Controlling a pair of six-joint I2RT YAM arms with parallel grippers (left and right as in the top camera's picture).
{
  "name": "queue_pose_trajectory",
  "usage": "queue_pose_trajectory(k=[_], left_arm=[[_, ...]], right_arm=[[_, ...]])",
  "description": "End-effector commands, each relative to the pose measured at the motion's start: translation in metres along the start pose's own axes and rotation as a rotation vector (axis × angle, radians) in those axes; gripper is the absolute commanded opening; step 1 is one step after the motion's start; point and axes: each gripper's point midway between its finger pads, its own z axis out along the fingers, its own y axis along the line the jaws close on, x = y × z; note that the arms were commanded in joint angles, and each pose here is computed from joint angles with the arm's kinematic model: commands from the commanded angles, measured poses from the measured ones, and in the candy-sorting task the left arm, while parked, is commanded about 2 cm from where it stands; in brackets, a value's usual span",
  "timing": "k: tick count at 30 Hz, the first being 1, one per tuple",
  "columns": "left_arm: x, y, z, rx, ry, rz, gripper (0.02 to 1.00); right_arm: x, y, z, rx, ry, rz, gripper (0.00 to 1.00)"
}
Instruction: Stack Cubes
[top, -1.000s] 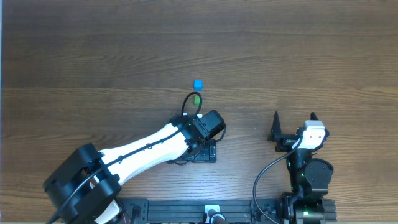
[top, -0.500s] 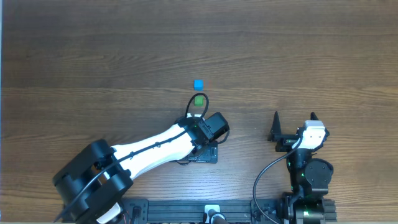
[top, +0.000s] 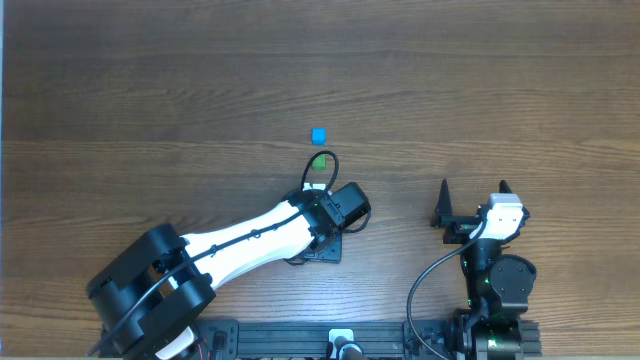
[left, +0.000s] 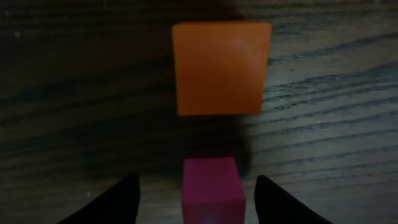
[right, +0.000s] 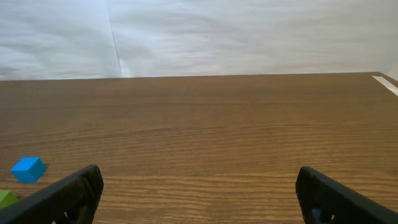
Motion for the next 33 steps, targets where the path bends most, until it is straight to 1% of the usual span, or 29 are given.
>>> queue_pose_trajectory(k=[1, 3, 8, 11, 14, 15, 20, 21, 22, 26, 30, 33], left_arm=[[-0.004, -0.007, -0.001, 0.007, -0.020, 0.013, 0.553], [-0.003, -0.008, -0.002, 0.011, -0.022, 0.010, 0.483], [-0.003, -0.008, -0.002, 0.010, -0.022, 0.010, 0.413], [-0.003, -0.008, -0.002, 0.011, -0.023, 0.010, 0.351], [-0.004, -0.009, -0.002, 0.013, -0.024, 0.009, 0.325], [-0.004, -0.009, -0.002, 0.013, -0.024, 0.005, 0.303], [-0.004, -0.009, -0.002, 0.013, -0.024, -0.005, 0.159], [-0.004, -0.009, -0.002, 0.013, -0.024, -0.009, 0.084], [-0.004, -0.009, -0.002, 0.014, -0.024, -0.009, 0.038], [-0.008, -0.012, -0.007, 0.022, -0.031, -0.011, 0.038], [-0.021, -0.011, -0.034, -0.009, -0.036, -0.021, 0.038], [-0.042, -0.013, -0.065, -0.018, -0.077, -0.028, 0.040]], right_arm=[[0.001, 0.003, 0.000, -0.015, -0.002, -0.002, 0.991], [0.001, 0.003, 0.000, -0.015, -0.002, -0.002, 0.991], [0.001, 0.003, 0.000, -0.015, -0.002, -0.002, 0.991], [0.001, 0.003, 0.000, -0.015, -0.002, -0.002, 0.993], [0.001, 0.003, 0.000, -0.015, -0.002, -0.002, 0.991], [0.001, 0.003, 0.000, -0.015, -0.002, -0.002, 0.993], [0.001, 0.003, 0.000, -0.015, -0.002, -0.002, 0.991], [0.001, 0.003, 0.000, -0.015, -0.002, -0.002, 0.993], [0.001, 0.003, 0.000, -0.015, -0.002, -0.002, 0.993], [0.001, 0.003, 0.000, -0.015, -0.002, -0.002, 0.989], [0.001, 0.003, 0.000, -0.015, -0.002, -0.002, 0.993], [0.001, 0.003, 0.000, -0.015, -0.003, -0.002, 0.991]])
